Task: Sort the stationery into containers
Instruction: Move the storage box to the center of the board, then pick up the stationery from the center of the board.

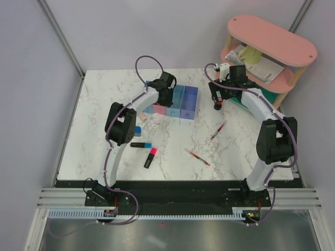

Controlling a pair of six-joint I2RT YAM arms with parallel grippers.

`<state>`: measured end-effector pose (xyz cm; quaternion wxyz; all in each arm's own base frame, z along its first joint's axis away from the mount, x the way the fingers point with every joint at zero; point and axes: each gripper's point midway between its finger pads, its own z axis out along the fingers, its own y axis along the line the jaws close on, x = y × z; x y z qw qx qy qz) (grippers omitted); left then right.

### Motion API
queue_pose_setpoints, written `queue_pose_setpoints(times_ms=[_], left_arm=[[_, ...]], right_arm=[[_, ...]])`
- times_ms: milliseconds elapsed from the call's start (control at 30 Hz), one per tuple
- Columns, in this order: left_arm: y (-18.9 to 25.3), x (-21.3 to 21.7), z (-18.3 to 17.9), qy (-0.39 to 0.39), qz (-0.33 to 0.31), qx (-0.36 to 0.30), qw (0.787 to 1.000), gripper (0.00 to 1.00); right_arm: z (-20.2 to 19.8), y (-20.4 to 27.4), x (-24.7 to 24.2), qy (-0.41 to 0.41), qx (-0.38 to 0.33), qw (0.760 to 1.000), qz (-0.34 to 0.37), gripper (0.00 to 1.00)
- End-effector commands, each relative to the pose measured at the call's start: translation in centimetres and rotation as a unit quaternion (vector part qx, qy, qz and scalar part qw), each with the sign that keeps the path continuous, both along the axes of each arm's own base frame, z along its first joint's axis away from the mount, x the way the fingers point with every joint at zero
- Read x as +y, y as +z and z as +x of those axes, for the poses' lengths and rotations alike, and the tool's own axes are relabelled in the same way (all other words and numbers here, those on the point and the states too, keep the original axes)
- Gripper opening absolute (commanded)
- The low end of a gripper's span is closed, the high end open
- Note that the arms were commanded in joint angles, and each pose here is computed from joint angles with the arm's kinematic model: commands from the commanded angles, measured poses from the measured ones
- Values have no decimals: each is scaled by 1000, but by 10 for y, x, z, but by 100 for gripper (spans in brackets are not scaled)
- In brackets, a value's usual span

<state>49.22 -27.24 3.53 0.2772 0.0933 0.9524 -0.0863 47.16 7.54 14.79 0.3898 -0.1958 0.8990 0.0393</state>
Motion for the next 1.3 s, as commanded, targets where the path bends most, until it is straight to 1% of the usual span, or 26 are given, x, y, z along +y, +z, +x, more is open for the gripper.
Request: queue_pose_setpoints(times_ms=[0,200,233,333,433,467,500,567,667,733,1033,1133,1200,1267], left_arm=[[11,-27,-31,10,-27,32,999,19],[8,-36,-44,12,-19,35,999,19],[7,-35,-44,15,-16,35,999,19],[5,-33,-42,18,-10,33,999,21],[6,-34,-40,21,-11,30,999,29],[4,-34,-38,22,-10,29,999,35],[5,-35,-36,22,-9,25,999,39],[4,-35,-30,22,-2,18,1000,43],[3,-32,-24,24,6,11,1000,44],[0,-29,-23,27,11,12,1000,45],[8,-16,-4,42,14,-6,999,45],[11,-17,0,43,14,-12,999,45],[12,-18,3,42,12,-16,999,45],[11,-19,6,41,14,-19,999,45]], right_arm=[[30,9,-1,-23,-42,999,9,98],[36,-23,-3,-43,-24,999,8,98],[35,-29,-4,-45,-19,999,7,95],[36,-40,-3,-48,-10,999,7,91],[36,-44,-5,-54,-11,998,5,90],[38,-45,-6,-56,-12,998,4,90],[38,-47,-7,-58,-11,998,3,89],[39,-49,-9,-63,-12,998,-2,86],[41,-52,-11,-66,-12,998,-5,83],[40,-58,-11,-67,-6,998,-6,75],[32,-74,-9,-69,12,998,1,69],[31,-75,-10,-71,12,997,1,65],[31,-75,-10,-73,13,997,3,57],[30,-72,-9,-72,9,997,5,54]])
